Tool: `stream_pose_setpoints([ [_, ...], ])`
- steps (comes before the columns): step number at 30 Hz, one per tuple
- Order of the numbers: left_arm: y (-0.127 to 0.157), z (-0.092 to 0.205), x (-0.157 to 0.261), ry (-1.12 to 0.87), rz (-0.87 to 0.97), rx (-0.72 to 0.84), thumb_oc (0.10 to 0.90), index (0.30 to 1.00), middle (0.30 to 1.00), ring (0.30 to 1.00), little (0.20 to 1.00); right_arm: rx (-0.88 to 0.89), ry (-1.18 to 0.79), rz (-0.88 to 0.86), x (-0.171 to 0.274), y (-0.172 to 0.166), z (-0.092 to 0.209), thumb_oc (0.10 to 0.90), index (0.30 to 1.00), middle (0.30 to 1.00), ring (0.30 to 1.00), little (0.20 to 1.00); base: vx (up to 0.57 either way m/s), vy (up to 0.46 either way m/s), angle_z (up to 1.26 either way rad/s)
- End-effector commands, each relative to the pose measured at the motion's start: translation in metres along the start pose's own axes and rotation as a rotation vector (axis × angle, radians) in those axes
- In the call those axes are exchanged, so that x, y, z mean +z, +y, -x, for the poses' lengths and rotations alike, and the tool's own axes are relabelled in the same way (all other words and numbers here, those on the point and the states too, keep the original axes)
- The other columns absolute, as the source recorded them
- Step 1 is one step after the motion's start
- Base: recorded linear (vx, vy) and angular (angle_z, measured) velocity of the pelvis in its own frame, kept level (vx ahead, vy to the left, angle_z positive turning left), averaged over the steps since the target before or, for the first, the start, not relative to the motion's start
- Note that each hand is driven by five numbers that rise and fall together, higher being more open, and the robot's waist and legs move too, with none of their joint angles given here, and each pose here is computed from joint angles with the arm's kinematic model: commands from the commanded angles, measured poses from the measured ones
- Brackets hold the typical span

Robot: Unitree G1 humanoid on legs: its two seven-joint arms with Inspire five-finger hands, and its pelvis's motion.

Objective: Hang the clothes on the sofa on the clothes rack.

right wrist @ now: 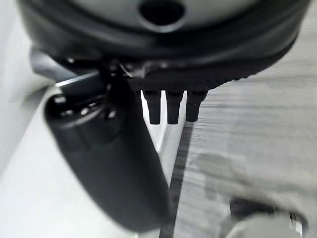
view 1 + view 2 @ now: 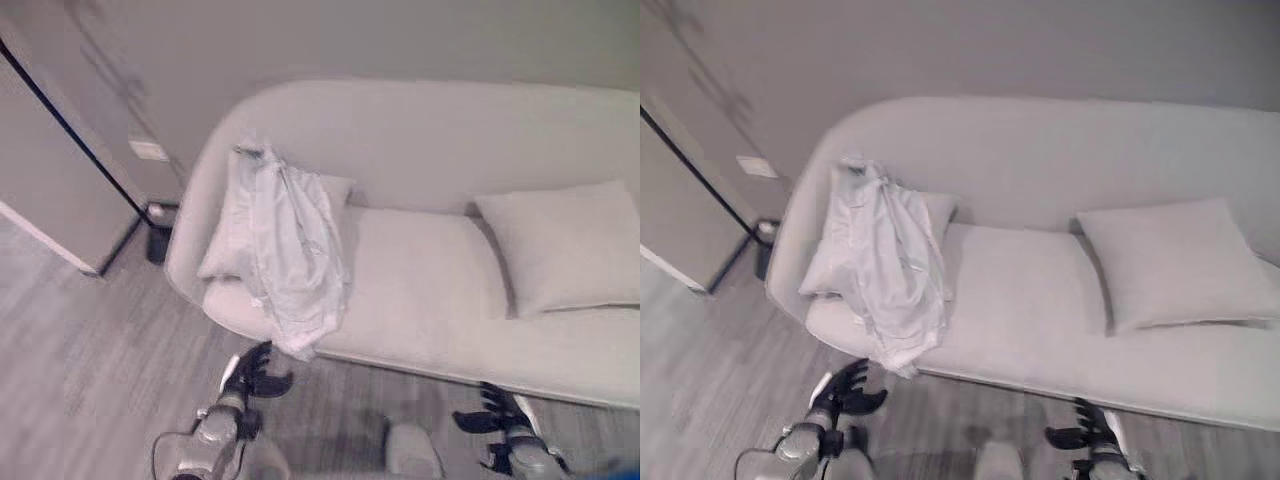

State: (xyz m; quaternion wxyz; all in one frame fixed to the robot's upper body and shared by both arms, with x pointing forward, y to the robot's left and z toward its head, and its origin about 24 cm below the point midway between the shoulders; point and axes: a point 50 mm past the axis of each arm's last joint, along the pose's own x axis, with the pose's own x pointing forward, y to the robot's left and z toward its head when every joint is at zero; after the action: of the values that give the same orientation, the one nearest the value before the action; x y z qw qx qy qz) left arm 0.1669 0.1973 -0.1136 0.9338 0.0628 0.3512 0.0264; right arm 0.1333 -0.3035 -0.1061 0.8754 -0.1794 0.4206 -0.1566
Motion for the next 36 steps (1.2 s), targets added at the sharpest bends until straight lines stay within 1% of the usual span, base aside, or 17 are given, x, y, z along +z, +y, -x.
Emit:
stream_pose_setpoints([
  [1,0.057,-0.001,0.046,-0.198,0.018,0.161,0.8,0.9,0.9,0.9,0.9,0.121,-0.097,0.014,0.018,0.039,0.005,0.8,0.9,0.9,0.9,0.9,0.12,0.574,-1.08],
  [7,0.053,-0.001,0.047,-0.201,0.008,0.159,0.8,0.9,0.9,0.9,0.9,0.092,-0.256,0.16,0.055,0.026,0.003,0.8,0.9,0.9,0.9,0.9,0.11,0.237,-0.04],
  [8,0.049,0.0,0.05,-0.215,0.019,0.138,0.8,0.9,0.9,0.9,0.9,0.086,-0.284,0.149,0.063,0.026,0.004,0.8,0.9,0.9,0.9,0.9,0.16,0.025,0.2],
  [10,0.045,0.003,0.049,-0.231,0.035,0.119,0.8,0.9,0.9,0.9,0.9,0.073,-0.394,0.192,0.086,0.019,0.009,0.8,0.9,0.9,0.9,0.9,0.14,-0.025,0.43],
  [14,0.036,0.008,0.07,-0.332,-0.023,0.05,0.8,0.9,0.9,0.9,0.9,-0.062,-0.626,0.292,0.142,-0.019,0.02,0.8,0.9,0.9,0.9,0.9,0.08,-0.031,0.11],
  [15,0.036,0.008,0.07,-0.332,-0.023,0.05,0.8,0.9,0.9,0.9,0.9,-0.062,-0.626,0.292,0.142,-0.019,0.02,0.8,0.9,0.9,0.9,0.9,0.01,-0.037,0.11],
  [17,0.027,0.008,0.121,-0.516,-0.087,0.003,0.8,0.9,0.9,0.9,0.9,-0.182,-0.811,0.335,0.206,-0.046,0.032,0.8,0.9,0.9,0.9,0.9,-0.04,-0.056,-0.01],
  [20,0.012,0.013,0.202,-0.783,-0.153,-0.026,0.8,0.9,0.9,0.9,0.9,-0.272,-0.993,0.366,0.277,-0.057,0.051,0.8,0.9,0.9,0.9,0.9,-0.15,-0.036,-0.02],
  [21,-0.002,0.024,0.251,-0.947,-0.166,-0.043,0.8,0.9,0.9,0.9,0.9,-0.306,-1.092,0.363,0.314,-0.058,0.066,0.8,0.9,0.9,0.9,0.9,-0.19,-0.037,-0.04],
  [22,-0.005,0.03,0.272,-1.016,-0.171,-0.041,0.8,0.9,0.9,0.9,0.9,-0.332,-1.126,0.363,0.331,-0.062,0.074,0.8,0.9,0.9,0.9,0.9,-0.21,-0.037,-0.06],
  [23,-0.014,0.052,0.321,-1.19,-0.156,-0.04,0.8,0.9,0.9,0.9,0.9,-0.401,-1.181,0.344,0.372,-0.075,0.091,0.8,0.9,0.9,0.9,0.9,-0.14,-0.027,0.01],
  [24,-0.017,0.061,0.334,-1.241,-0.152,-0.038,0.8,0.9,0.9,0.9,0.9,-0.436,-1.187,0.353,0.386,-0.082,0.098,0.8,0.9,0.9,0.9,0.9,-0.14,-0.023,0.17],
  [25,-0.02,0.084,0.364,-1.37,-0.14,-0.028,0.8,0.9,0.9,0.9,0.9,-0.482,-1.227,0.327,0.417,-0.091,0.117,0.8,0.9,0.9,0.9,0.9,-0.07,-0.012,0.23],
  [27,-0.017,0.105,0.395,-1.483,-0.175,0.024,0.8,0.9,0.9,0.9,0.9,-0.511,-1.264,0.285,0.447,-0.098,0.14,0.8,0.9,0.9,0.9,0.9,-0.04,-0.022,0.12],
  [30,-0.013,0.12,0.422,-1.555,-0.282,0.14,0.8,0.9,0.9,0.9,0.9,-0.541,-1.319,0.222,0.471,-0.109,0.169,0.8,0.9,0.9,0.9,0.9,-0.01,-0.022,-0.02],
  [31,-0.013,0.121,0.423,-1.557,-0.281,0.141,0.8,0.9,0.9,0.9,0.9,-0.542,-1.321,0.221,0.472,-0.109,0.17,0.8,0.9,0.9,0.9,0.9,0.01,-0.006,0.04],
  [36,-0.008,0.143,0.434,-1.656,-0.243,0.176,0.8,0.9,0.9,0.9,0.9,-0.587,-1.393,0.169,0.495,-0.121,0.208,0.8,0.9,0.9,0.9,0.9,0.06,-0.001,0.07],
])
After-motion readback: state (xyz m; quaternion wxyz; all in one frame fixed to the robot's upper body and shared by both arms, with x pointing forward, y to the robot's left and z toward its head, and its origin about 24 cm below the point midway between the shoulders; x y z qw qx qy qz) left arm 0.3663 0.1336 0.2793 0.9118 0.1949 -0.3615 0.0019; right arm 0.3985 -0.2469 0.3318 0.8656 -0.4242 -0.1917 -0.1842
